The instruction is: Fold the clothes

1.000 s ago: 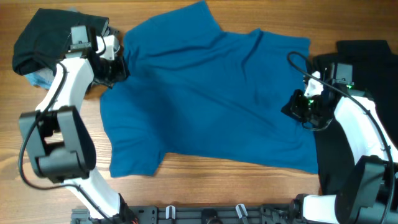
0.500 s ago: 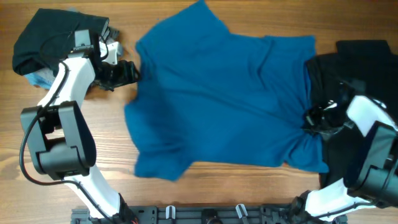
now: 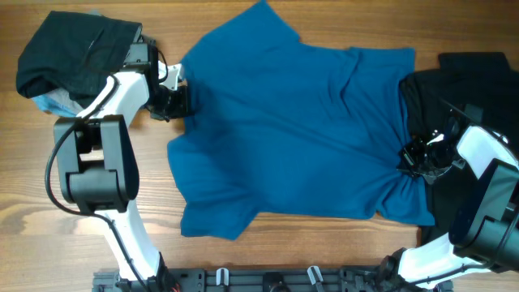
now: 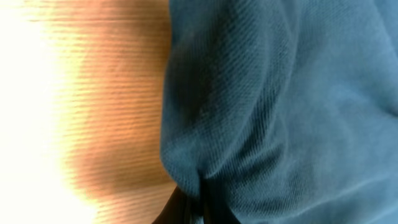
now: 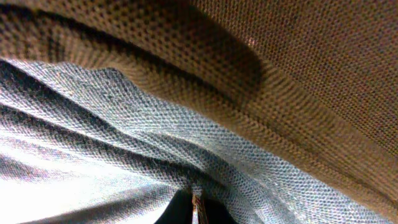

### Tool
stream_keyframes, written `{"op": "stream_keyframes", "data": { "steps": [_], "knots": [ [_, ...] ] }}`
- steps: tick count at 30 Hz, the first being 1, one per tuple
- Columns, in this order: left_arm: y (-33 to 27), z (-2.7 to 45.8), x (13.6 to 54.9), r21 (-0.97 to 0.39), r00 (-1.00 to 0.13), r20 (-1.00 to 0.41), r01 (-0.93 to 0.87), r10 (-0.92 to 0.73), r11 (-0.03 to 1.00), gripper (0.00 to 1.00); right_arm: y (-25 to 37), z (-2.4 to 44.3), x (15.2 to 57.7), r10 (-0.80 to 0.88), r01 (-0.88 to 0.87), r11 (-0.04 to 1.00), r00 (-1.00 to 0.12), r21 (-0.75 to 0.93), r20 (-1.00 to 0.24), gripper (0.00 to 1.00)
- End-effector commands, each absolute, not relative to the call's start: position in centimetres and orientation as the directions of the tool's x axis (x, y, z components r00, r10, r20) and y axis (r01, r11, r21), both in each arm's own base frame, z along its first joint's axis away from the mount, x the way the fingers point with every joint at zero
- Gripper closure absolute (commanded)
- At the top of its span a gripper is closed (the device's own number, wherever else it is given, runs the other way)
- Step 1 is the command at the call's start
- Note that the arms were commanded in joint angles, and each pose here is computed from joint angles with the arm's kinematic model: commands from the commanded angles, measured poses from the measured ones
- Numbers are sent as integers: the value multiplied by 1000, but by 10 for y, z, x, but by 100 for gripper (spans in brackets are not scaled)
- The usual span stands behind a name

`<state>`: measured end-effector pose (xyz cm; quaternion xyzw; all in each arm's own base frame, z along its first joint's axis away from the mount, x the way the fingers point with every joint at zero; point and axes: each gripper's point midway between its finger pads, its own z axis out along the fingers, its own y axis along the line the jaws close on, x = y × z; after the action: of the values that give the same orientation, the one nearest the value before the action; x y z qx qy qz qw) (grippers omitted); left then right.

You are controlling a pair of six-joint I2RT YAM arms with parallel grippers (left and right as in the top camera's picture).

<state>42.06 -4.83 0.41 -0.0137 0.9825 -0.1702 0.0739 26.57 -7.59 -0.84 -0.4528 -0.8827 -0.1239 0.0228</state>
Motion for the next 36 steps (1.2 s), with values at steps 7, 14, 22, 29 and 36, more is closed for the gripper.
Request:
{"op": "stream_keyframes", "data": {
  "steps": [7, 14, 22, 29, 36],
  "knots": [
    [9, 105, 432, 127, -940, -324, -155, -107, 980, 59, -98, -42, 229, 802, 810, 587, -579, -12, 147, 95],
    [3, 49, 417, -77, -954, -196, -215, -226, 974, 41, -94, -42, 230, 786, 797, 604, -598, 11, 158, 93],
    [15, -51, 386, -2, -976, -21, -218, -218, 976, 96, -90, -41, 228, 783, 799, 601, -595, 22, 180, 90],
    [94, -13, 449, 22, -905, -244, -365, -349, 931, 96, -77, -4, 267, 662, 649, 714, -748, 261, 50, 83],
    [58, 40, 480, -143, -924, -311, -186, -222, 972, 86, -33, 91, 303, 480, 301, 798, -841, 522, -249, 63]
  ]
}}
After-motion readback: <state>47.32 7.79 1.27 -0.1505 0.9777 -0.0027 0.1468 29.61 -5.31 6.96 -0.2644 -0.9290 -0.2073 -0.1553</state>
